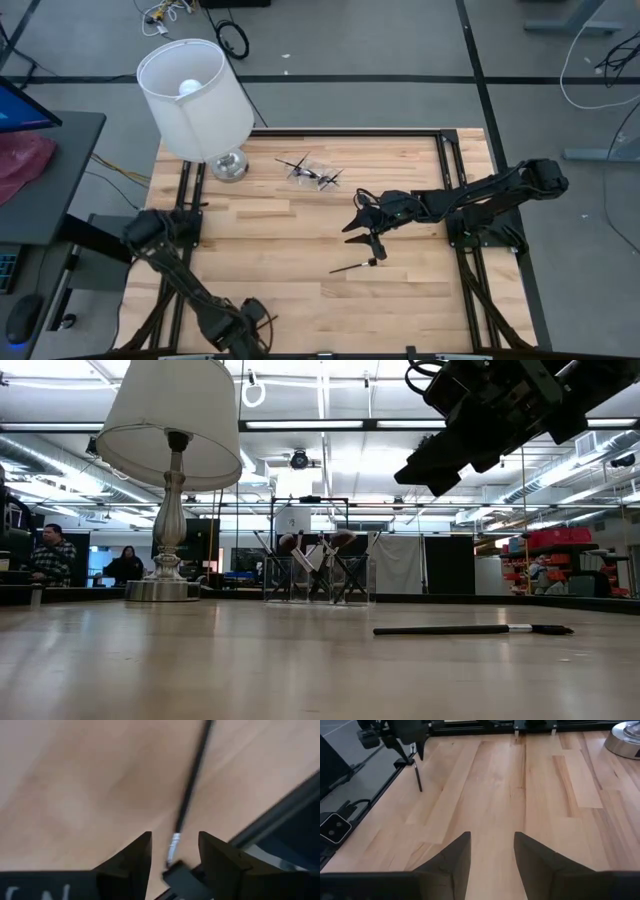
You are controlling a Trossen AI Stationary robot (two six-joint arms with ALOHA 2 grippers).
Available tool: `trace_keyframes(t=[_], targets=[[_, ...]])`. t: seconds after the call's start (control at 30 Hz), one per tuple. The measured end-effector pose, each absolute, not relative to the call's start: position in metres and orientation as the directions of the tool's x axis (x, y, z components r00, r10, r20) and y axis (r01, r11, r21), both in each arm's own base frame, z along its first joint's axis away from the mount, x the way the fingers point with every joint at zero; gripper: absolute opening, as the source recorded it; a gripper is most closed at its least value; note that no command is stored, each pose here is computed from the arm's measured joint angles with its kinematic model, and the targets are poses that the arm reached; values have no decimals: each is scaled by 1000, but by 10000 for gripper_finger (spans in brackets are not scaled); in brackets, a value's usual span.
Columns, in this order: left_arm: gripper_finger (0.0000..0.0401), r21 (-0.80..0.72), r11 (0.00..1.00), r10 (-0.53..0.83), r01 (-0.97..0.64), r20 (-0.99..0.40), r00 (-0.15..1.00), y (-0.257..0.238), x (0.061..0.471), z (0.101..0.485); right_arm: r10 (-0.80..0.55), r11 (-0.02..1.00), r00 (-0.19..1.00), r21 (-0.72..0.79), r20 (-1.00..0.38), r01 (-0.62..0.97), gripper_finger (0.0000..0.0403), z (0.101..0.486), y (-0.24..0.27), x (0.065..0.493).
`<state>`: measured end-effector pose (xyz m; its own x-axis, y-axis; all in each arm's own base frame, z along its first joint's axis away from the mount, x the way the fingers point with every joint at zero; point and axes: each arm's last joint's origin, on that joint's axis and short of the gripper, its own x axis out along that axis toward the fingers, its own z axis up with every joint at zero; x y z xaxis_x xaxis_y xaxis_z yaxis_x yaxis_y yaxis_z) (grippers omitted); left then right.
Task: Put items in baskets/containers
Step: Put the black eyeshadow brush into the transparent organizer
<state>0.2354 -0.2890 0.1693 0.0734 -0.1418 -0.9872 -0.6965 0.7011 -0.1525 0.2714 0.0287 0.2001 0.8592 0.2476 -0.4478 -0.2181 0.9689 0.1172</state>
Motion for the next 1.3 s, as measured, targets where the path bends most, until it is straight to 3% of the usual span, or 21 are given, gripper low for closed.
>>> trace_keyframes(t=[0.4, 0.7, 1.0, 1.17, 1.3], targets=[[155, -77, 776, -100, -626, -995, 0, -298, 237, 134, 248, 968, 863, 90, -440, -232, 155, 201, 29, 272], [14, -75, 830, -107, -552, -994, -26, -278, 259, 130, 249, 968, 877, 86, -410, -235, 155, 204, 29, 273], [9, -63, 874, -63, -481, -998, 17, -225, 305, 129, 333, 919, 828, -40, -452, -391, 155, 183, 45, 281], [11, -41, 912, -25, -408, -999, 43, -189, 328, 129, 390, 884, 835, -95, -388, -457, 155, 156, 64, 300], [21, -33, 935, -16, -354, -999, 51, -166, 341, 129, 402, 895, 850, -51, -340, -444, 155, 135, 71, 321]])
